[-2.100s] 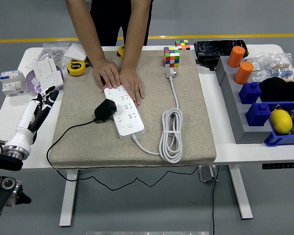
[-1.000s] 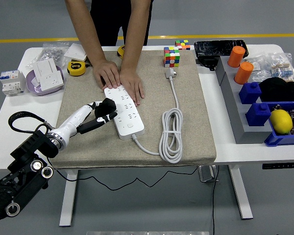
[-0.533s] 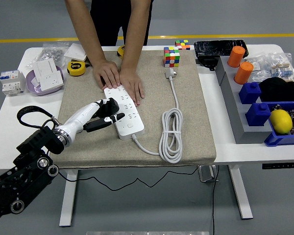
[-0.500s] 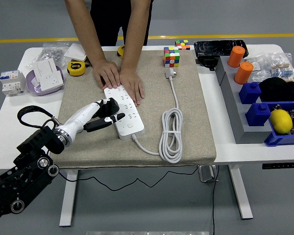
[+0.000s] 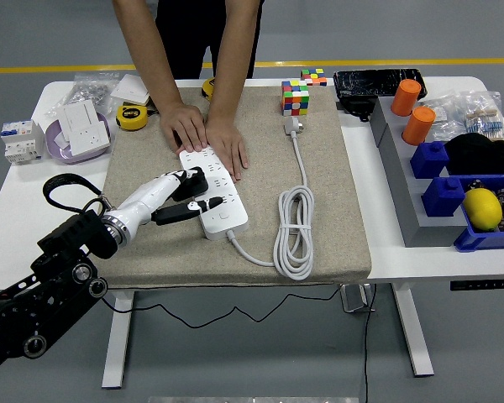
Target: Pick up the plug,place it near the board,insert it into the board,press the button
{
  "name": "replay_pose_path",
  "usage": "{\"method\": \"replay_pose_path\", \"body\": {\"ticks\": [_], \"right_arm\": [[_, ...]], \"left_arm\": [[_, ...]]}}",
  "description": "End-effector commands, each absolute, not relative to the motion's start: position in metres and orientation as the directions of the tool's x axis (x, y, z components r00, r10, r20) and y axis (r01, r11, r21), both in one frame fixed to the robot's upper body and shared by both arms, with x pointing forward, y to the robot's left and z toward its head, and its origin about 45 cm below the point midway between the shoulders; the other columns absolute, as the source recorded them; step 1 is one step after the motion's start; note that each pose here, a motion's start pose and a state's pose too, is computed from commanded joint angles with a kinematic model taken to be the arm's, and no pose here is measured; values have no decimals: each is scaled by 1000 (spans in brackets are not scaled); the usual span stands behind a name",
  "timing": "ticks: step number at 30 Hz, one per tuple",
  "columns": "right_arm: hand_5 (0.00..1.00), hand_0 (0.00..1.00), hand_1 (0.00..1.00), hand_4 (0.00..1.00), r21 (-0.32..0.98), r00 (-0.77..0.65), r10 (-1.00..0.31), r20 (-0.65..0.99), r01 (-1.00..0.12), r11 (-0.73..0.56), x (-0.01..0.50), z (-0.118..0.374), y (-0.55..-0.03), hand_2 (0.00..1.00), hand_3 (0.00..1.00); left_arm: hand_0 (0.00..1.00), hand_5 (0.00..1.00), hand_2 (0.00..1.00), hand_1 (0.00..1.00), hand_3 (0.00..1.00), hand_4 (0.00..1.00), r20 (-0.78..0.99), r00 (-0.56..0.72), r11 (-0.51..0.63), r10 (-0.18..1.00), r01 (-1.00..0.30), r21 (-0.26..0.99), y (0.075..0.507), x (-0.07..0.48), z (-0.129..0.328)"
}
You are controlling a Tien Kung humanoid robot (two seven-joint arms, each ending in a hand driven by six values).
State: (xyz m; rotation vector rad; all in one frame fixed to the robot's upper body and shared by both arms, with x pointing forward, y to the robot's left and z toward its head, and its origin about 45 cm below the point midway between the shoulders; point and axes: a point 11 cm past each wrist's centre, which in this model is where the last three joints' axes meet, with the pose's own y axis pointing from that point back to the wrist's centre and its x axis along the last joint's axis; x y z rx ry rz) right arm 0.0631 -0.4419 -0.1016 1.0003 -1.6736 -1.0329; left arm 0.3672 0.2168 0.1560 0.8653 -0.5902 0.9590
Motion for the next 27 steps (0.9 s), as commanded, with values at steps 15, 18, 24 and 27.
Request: {"method": "replay_pose_path", "body": {"ticks": [15,18,24,27], "right_arm": [[768,790,708,998,930,-269,-924,271,-175,323,66,-101,-442,701,666],[768,790,708,998,930,-269,-924,271,-174,324,65,-101,-442,701,666],[769,790,709,998,930,-270,-924,272,-174,324,65,-101,-442,701,666],[770,790,709,998,930,-271,-923,272,-173,325,64,-101,-443,701,667]], "left_arm": [[998,998,911,973,933,998,782,454,310,428,-886,345,211,372,164],[998,998,911,973,933,998,780,458,310,426,-884,349,211,371,163],[998,998,911,973,933,998,777,466,311,423,-880,359,211,371,161],[998,998,910,974,933,998,776,470,312,421,-878,363,210,371,160]]}}
